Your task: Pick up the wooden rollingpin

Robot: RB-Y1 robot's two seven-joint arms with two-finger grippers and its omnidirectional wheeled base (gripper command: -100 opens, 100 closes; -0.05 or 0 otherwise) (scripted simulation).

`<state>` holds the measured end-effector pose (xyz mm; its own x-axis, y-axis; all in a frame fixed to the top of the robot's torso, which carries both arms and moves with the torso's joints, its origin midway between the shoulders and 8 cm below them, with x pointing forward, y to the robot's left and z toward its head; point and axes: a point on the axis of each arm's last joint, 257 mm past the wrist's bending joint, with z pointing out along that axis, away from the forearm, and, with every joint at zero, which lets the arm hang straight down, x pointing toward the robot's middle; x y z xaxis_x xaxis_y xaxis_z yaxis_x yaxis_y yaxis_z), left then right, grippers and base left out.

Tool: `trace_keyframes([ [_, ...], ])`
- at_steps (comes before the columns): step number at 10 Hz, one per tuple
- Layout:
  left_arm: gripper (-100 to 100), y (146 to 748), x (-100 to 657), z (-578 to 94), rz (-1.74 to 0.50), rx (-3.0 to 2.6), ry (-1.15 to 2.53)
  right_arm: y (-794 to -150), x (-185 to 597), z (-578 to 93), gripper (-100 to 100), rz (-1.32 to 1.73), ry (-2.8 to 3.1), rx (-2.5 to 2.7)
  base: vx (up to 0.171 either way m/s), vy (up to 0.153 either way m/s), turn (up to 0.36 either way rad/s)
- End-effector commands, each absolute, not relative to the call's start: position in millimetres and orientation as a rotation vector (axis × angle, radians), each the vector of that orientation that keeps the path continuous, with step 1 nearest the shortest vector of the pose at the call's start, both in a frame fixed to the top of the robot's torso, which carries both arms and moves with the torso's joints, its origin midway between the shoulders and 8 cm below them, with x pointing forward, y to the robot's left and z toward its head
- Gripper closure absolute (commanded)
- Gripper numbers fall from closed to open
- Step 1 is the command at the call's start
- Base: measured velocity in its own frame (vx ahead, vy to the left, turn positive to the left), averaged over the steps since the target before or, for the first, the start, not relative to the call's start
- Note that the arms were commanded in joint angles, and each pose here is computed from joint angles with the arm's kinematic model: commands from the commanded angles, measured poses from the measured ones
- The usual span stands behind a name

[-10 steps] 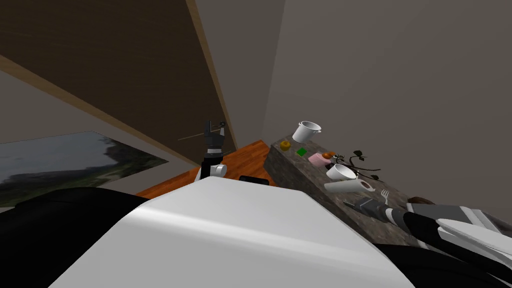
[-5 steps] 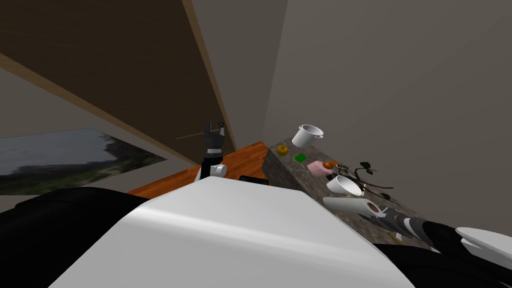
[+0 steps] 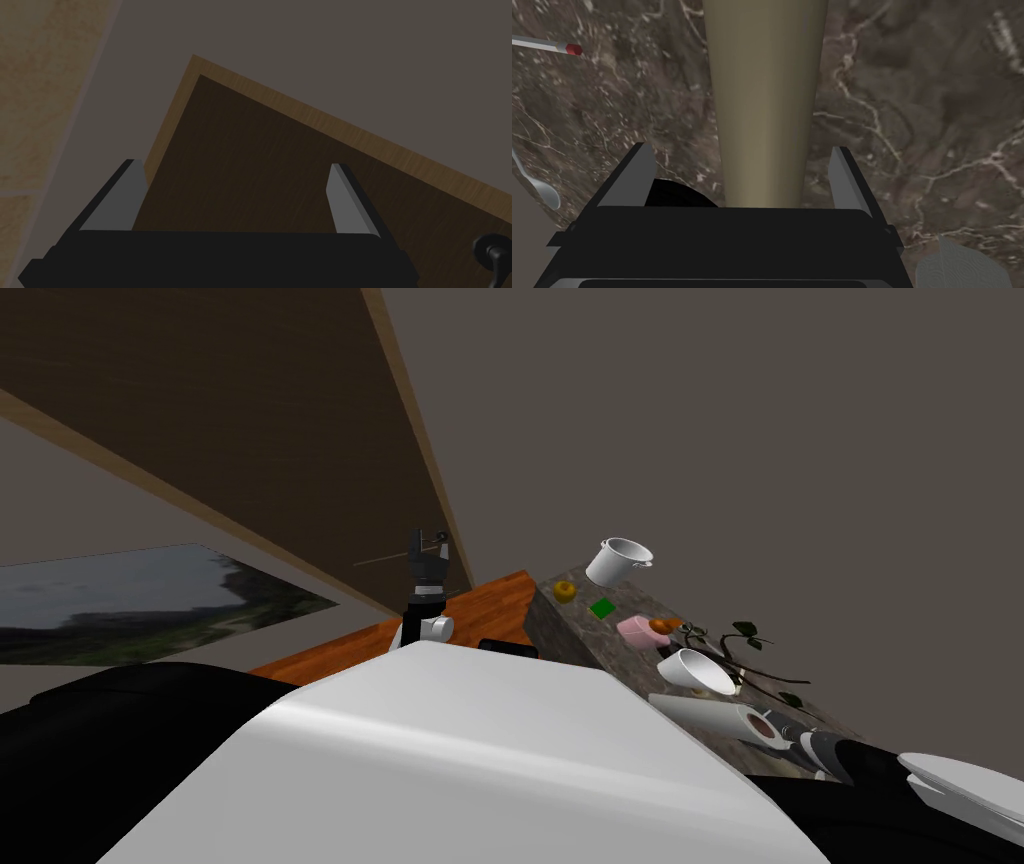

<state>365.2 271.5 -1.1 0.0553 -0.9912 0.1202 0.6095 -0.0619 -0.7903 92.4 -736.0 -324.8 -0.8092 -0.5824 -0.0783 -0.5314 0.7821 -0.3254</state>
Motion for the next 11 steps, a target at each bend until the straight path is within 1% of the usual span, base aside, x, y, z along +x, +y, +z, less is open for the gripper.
trace_keyframes([
  [1, 0, 271.5, 365.2, -1.1, -1.451, -0.822, 0.608, -736.0, 92.4, -324.8, -100, -0.433, 2.799, -0.882, 0.012, -0.013, 0.012],
  [2, 0, 271.5, 365.2, -1.1, -1.451, -0.822, 0.608, -736.2, 91.8, -325.4, 100, -0.436, 2.799, -0.882, 0.0, 0.0, 0.0],
  [6, 0, 271.5, 365.2, -1.1, -1.451, -0.822, 0.608, -734.5, 90.5, -326.7, 100, -0.427, 2.801, -0.883, 0.0, 0.0, 0.0],
  [7, 0, 271.5, 365.2, -1.1, -1.451, -0.822, 0.608, -734.6, 90.6, -326.6, 0, -0.428, 2.801, -0.883, 0.0, 0.0, 0.0],
  [8, 0, 271.5, 365.2, -1.1, -1.451, -0.822, 0.608, -738.3, 99.9, -314.5, 100, -0.432, 2.794, -0.896, -0.022, 0.021, -0.093],
  [10, 0, 271.5, 365.2, -1.0, -1.451, -0.822, 0.608, -737.9, 103.2, -311.8, 100, -0.432, 2.792, -0.904, -0.024, 0.021, -0.075],
  [11, 0, 271.5, 365.3, -1.0, -1.451, -0.822, 0.608, -737.9, 103.8, -311.1, 0, -0.431, 2.792, -0.903, 0.0, 0.0, 0.0],
])
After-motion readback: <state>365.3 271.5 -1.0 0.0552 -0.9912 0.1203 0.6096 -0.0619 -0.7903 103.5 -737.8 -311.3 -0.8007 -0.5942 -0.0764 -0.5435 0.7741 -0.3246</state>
